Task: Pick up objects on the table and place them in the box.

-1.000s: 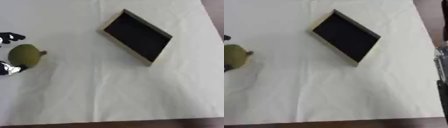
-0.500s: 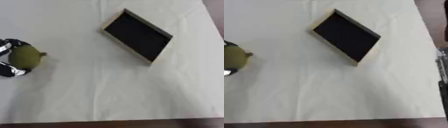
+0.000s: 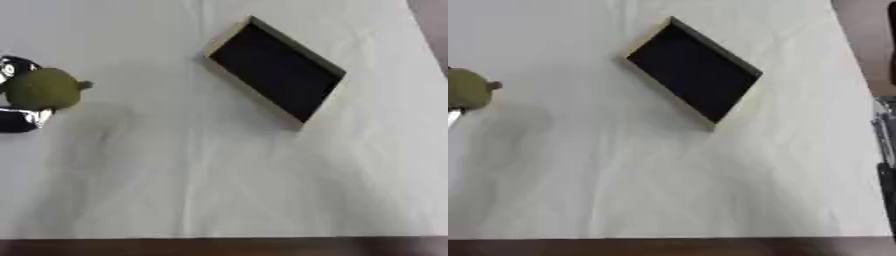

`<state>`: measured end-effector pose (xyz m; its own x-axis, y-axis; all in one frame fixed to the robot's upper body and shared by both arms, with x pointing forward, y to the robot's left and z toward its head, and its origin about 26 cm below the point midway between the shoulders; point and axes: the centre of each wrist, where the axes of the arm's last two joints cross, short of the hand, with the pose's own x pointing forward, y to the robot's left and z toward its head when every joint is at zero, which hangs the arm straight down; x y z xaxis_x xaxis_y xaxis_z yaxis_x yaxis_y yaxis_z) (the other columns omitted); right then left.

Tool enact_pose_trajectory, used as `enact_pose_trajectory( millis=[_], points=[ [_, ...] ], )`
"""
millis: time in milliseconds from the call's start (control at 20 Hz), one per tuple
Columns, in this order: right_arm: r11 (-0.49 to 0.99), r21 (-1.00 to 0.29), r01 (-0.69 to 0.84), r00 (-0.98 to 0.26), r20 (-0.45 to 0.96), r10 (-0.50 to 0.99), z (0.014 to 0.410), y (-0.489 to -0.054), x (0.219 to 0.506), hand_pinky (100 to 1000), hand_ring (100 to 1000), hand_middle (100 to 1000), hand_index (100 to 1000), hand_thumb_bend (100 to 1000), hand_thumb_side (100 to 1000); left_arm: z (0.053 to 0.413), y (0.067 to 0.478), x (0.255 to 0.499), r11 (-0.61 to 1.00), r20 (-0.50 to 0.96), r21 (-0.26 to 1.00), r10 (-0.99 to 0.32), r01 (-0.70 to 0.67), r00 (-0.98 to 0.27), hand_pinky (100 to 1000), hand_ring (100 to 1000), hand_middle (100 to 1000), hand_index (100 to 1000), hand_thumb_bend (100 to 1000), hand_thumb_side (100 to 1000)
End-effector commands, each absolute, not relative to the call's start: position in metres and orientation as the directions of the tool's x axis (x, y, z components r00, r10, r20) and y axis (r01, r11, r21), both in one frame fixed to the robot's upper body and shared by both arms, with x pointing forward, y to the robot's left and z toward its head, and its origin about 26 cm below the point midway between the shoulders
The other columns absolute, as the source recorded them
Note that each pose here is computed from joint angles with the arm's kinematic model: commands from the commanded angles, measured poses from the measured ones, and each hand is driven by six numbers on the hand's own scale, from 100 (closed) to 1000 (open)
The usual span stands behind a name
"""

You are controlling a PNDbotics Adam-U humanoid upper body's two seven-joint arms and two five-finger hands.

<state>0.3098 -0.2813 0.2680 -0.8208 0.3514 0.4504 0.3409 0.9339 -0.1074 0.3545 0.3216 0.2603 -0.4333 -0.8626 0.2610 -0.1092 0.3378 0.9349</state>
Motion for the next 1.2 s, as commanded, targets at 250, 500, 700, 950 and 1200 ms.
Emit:
enact_pose_trajectory(
  millis=[250, 500, 700, 950, 1200],
  points=[
    [0.934, -0.104, 0.341, -0.837, 0.419, 0.352, 0.277, -0.281, 0.305, 843, 706, 632, 726, 100, 632, 0.314, 0.295, 0.332, 0.336, 0.126, 0.9, -0.812, -0.279, -0.57, 641, 648, 574, 676, 100, 100],
    [0.938, -0.104, 0.331, -0.845, 0.409, 0.343, 0.279, -0.279, 0.306, 842, 705, 632, 726, 100, 619, 0.349, 0.231, 0.343, 0.334, 0.0, 0.883, -0.704, -0.33, -0.71, 635, 630, 556, 661, 100, 100],
    [0.944, -0.096, 0.314, -0.856, 0.402, 0.326, 0.281, -0.276, 0.306, 842, 705, 633, 727, 100, 614, 0.35, 0.189, 0.36, 0.323, -0.046, 0.883, -0.66, -0.339, -0.75, 630, 619, 543, 651, 100, 100],
    [0.959, -0.074, 0.274, -0.876, 0.392, 0.281, 0.285, -0.267, 0.308, 842, 705, 634, 727, 100, 609, 0.342, 0.147, 0.38, 0.294, -0.11, 0.876, -0.651, -0.382, -0.751, 631, 613, 532, 641, 100, 100],
    [0.978, -0.04, 0.206, -0.902, 0.379, 0.205, 0.291, -0.253, 0.31, 841, 703, 633, 727, 100, 601, 0.33, 0.121, 0.403, 0.265, -0.132, 0.877, -0.671, -0.401, -0.73, 627, 612, 532, 639, 100, 100]
  ],
)
